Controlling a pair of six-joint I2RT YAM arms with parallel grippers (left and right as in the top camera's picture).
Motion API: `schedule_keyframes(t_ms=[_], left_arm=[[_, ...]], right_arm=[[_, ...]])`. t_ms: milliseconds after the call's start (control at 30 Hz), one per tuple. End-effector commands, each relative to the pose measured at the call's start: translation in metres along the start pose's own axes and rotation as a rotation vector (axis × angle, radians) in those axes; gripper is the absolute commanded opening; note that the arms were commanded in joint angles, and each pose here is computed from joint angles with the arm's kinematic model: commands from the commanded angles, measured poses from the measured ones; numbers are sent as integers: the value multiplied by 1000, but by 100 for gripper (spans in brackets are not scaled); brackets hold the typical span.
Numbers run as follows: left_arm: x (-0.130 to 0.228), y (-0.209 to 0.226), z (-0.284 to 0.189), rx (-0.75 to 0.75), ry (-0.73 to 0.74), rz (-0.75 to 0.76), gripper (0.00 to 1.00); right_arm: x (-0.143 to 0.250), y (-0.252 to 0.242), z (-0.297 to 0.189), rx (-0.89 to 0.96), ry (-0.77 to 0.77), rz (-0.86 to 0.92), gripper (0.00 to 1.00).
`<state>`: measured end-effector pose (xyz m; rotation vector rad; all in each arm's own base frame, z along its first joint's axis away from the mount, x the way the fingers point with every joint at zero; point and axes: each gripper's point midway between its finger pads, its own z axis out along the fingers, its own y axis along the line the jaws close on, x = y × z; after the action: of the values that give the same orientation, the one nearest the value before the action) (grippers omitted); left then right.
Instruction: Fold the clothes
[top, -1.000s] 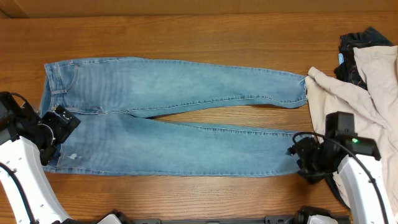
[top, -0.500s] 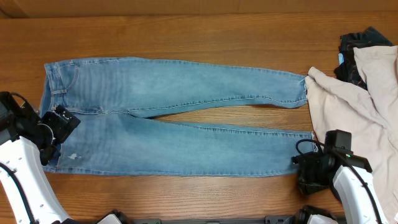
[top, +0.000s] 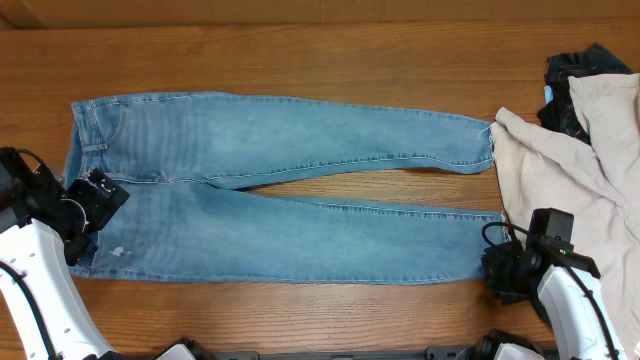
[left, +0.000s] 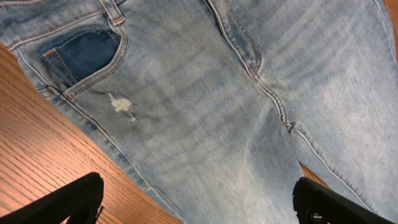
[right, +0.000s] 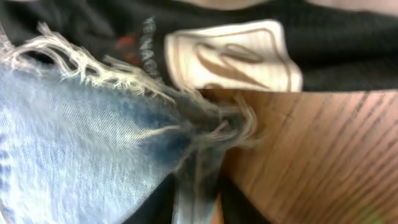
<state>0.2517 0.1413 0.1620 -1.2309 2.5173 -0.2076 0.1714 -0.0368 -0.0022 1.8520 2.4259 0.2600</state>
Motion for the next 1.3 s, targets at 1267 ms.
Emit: schedule_keyframes(t_ms=[1267], left_arm=[[27,129,56,-383,-55,-421,98]], right_arm=[[-32,62,-52,-101,-75,-292,4]])
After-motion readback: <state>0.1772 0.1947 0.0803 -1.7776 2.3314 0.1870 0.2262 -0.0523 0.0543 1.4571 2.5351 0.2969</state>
